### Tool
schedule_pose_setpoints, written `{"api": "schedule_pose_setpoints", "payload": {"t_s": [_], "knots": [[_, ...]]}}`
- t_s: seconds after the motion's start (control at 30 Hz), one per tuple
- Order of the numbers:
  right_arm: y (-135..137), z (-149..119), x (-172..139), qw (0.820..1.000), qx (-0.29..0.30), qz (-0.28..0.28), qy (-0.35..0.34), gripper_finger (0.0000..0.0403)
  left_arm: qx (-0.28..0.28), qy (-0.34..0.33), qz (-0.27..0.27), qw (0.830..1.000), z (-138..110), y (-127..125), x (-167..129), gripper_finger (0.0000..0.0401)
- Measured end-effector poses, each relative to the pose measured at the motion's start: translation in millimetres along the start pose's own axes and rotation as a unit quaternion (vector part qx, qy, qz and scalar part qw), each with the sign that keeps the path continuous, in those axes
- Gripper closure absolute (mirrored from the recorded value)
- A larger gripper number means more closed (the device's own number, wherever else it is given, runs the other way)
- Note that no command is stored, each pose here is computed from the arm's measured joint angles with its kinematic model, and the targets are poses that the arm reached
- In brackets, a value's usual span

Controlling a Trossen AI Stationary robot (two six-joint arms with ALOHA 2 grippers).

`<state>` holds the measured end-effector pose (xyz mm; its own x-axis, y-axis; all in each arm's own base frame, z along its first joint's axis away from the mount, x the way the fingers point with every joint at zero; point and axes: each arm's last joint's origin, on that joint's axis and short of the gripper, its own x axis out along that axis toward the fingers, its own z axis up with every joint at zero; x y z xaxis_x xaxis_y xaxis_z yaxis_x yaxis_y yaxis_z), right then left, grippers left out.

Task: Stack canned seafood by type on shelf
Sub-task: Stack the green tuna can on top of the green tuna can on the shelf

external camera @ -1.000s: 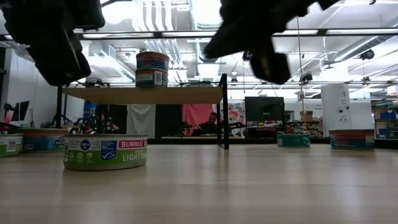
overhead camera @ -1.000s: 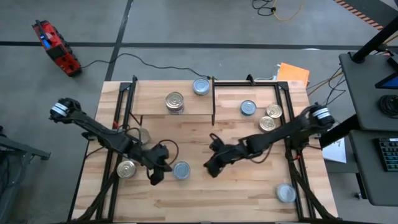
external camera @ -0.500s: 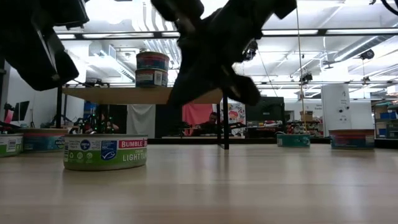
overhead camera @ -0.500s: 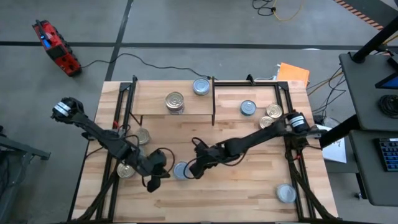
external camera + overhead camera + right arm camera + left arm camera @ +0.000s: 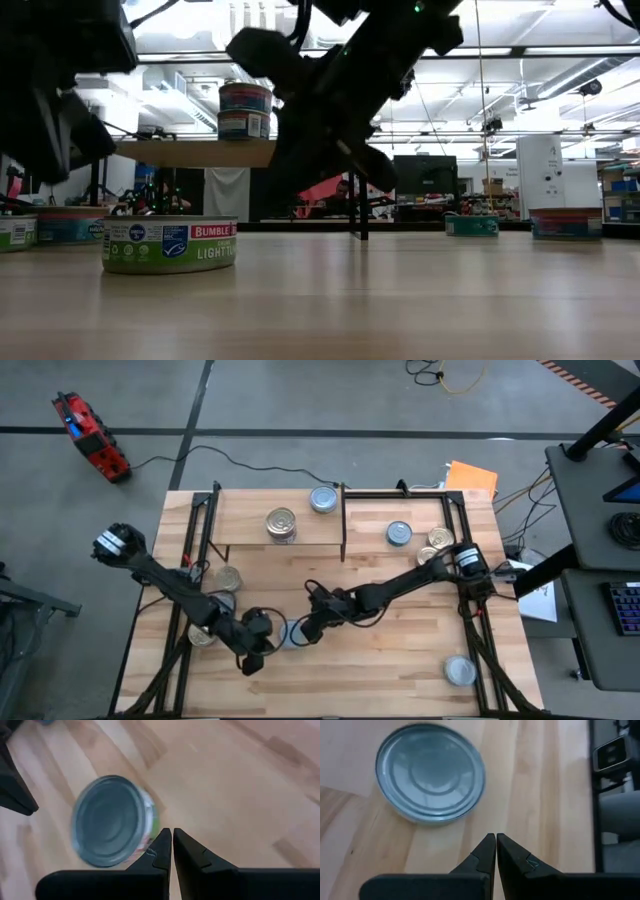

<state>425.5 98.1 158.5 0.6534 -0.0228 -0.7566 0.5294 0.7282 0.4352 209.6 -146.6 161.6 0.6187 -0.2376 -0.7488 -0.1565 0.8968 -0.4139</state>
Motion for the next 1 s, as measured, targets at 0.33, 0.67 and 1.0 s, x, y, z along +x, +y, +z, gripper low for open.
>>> {"api": "schedule_pose_setpoints", "payload": {"t_s": [0.33, 0.67, 1.0], "knots": [[-0.5, -9.3, 19.0, 1.0, -0.004, 0.011, -0.004, 0.0393, -0.002, 0.014, 0.018, 1.0, -6.9, 2.7, 20.1, 0.0401], [7.0, -17.7, 19.1, 0.999, -0.017, 0.042, 0.018, 0.0393, -0.006, -0.02, 0.066, 0.998, -5.1, 10.1, 28.3, 0.0401], [19.4, -32.7, 16.6, 0.991, -0.029, 0.104, 0.08, 0.0393, -0.011, -0.021, 0.105, 0.994, -3.1, 19.3, 28.3, 0.0401]]}}
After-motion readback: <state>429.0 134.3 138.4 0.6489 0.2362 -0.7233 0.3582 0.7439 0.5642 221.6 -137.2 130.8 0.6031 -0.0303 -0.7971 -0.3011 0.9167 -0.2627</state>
